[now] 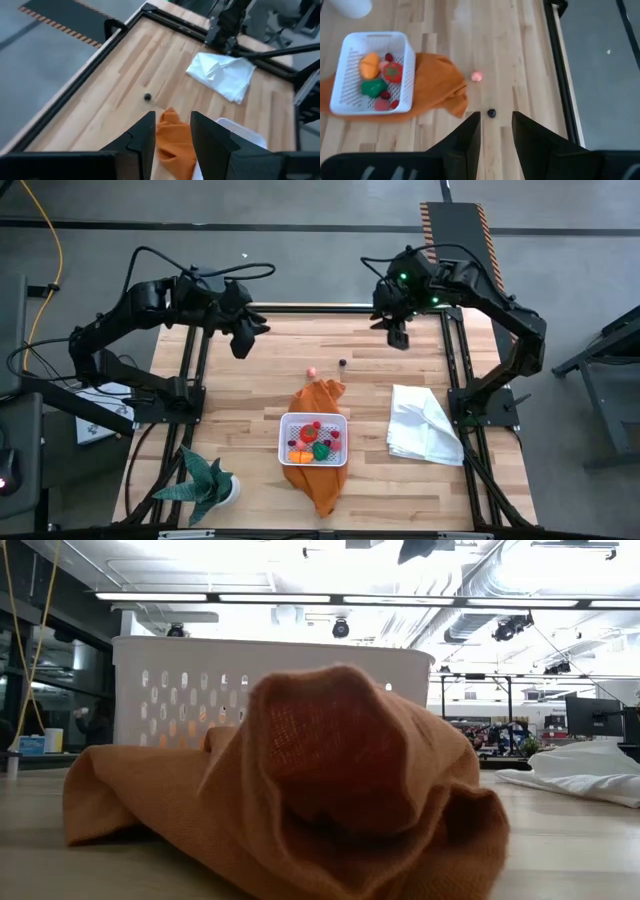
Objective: Pick and placing Produce into tupperware
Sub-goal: Put the black berry into the white basket
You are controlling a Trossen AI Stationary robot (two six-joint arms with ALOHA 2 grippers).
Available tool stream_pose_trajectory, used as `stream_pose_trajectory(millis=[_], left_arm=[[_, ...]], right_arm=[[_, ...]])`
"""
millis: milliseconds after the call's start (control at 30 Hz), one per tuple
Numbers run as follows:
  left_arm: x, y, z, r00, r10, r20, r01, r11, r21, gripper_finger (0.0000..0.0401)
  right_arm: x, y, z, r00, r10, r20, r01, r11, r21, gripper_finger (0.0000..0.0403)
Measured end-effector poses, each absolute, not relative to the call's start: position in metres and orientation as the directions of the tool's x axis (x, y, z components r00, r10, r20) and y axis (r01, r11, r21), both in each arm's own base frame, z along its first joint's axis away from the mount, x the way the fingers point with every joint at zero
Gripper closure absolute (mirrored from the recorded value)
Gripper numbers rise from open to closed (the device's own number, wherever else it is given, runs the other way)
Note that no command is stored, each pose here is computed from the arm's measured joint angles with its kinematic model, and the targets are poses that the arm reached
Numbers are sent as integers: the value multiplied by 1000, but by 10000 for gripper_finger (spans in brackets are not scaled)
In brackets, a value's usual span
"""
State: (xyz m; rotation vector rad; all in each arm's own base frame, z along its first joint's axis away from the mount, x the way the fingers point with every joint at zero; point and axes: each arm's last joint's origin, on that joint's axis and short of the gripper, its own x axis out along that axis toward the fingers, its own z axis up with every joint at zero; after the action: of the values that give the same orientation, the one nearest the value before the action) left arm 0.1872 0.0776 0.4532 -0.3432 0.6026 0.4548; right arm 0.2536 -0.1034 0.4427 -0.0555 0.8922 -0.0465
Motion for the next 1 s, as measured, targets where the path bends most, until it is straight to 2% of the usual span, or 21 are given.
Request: stream_pose_trajectory(millis=[200,367,600,867,1000], left_arm=[[188,80,446,702,349,-620,-510,855,-97,291],[186,79,397,628,318,-711,-534,840,-96,291],[167,69,338,681,267,-682,-542,810,-224,291],[137,58,321,770,351,-532,-560,773,-300,291],[129,56,308,760,403,-511,-602,732,-319,291]], right_arm=[[270,-120,428,608,-29,-793,67,998,14,299],[287,-127,413,592,-6,-806,85,995,55,299],[296,-123,364,605,-1,-796,143,984,108,300],[276,-111,301,642,-10,-767,314,916,251,300],[272,-107,282,624,-1,-781,390,867,311,300]])
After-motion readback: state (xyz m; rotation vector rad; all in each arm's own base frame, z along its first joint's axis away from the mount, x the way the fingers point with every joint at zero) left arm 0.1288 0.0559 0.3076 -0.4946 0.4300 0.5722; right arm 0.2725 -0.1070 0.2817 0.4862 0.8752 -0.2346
